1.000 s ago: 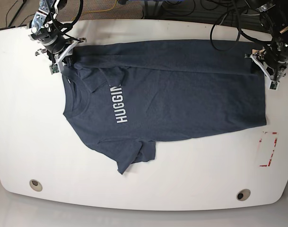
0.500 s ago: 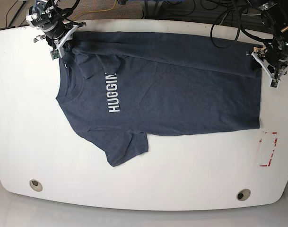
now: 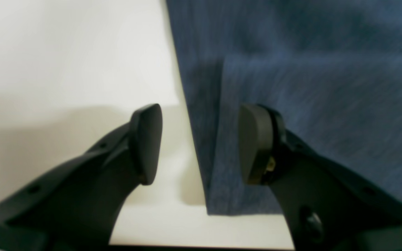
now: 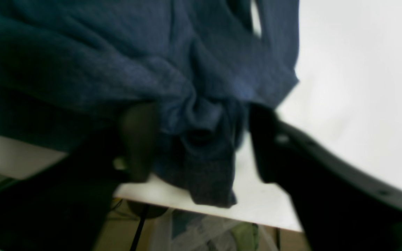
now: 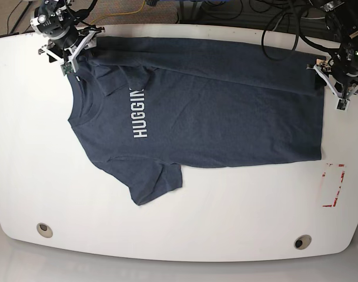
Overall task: Layout the t-shirt on the table in an organized manner, then fold the t-shirt properly
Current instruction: 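Release the shirt edge and move both grippers to the shirt's hem side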
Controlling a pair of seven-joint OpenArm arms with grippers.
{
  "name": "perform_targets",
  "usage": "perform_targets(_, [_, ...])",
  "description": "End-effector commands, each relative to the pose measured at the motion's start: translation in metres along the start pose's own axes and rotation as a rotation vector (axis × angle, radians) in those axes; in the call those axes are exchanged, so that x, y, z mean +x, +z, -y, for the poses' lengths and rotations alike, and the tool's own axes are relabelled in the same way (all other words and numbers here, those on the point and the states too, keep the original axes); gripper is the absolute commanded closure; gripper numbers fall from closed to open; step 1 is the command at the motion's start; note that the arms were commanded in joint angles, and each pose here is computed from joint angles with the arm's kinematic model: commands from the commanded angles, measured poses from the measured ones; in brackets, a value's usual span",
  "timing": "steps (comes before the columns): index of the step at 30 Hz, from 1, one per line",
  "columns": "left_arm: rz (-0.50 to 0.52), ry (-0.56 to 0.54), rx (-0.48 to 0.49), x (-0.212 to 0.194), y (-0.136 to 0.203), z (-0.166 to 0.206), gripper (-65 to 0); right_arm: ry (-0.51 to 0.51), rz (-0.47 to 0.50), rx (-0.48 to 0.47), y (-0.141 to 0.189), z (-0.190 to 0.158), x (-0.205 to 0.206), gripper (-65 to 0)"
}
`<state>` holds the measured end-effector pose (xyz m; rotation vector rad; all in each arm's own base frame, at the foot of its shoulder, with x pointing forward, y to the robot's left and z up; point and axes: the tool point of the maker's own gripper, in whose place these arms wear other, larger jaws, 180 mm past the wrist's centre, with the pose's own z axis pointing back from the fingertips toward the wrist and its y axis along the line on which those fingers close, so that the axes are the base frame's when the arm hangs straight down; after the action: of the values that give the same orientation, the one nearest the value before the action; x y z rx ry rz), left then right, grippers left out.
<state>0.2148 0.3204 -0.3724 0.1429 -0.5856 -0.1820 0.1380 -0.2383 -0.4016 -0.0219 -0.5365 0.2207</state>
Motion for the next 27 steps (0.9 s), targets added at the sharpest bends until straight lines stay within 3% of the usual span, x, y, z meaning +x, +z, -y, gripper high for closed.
perform_targets(1, [0.06, -0.033, 0.029, 0.02, 0.01, -0.007, -31.2, 0.017, 0.044, -0.027, 0.008, 0.008, 0.013, -49.6])
perform_targets(4, [0.085, -0.046, 0.042, 0.029, 0.015, -0.008, -31.2, 0.024, 0.07, -0.034, 0.009, 0.009, 0.022, -53.4])
perform_targets(20, [0.244, -0.037, 0.093, 0.098, 0.023, -0.025, -31.2, 0.051, 0.177, -0.081, 0.007, 0.028, 0.071, -51.8])
perform_targets(27, [0.29, -0.023, 0.118, 0.129, 0.029, -0.035, -31.2, 0.052, 0.266, -0.101, 0.007, 0.036, 0.108, -51.8])
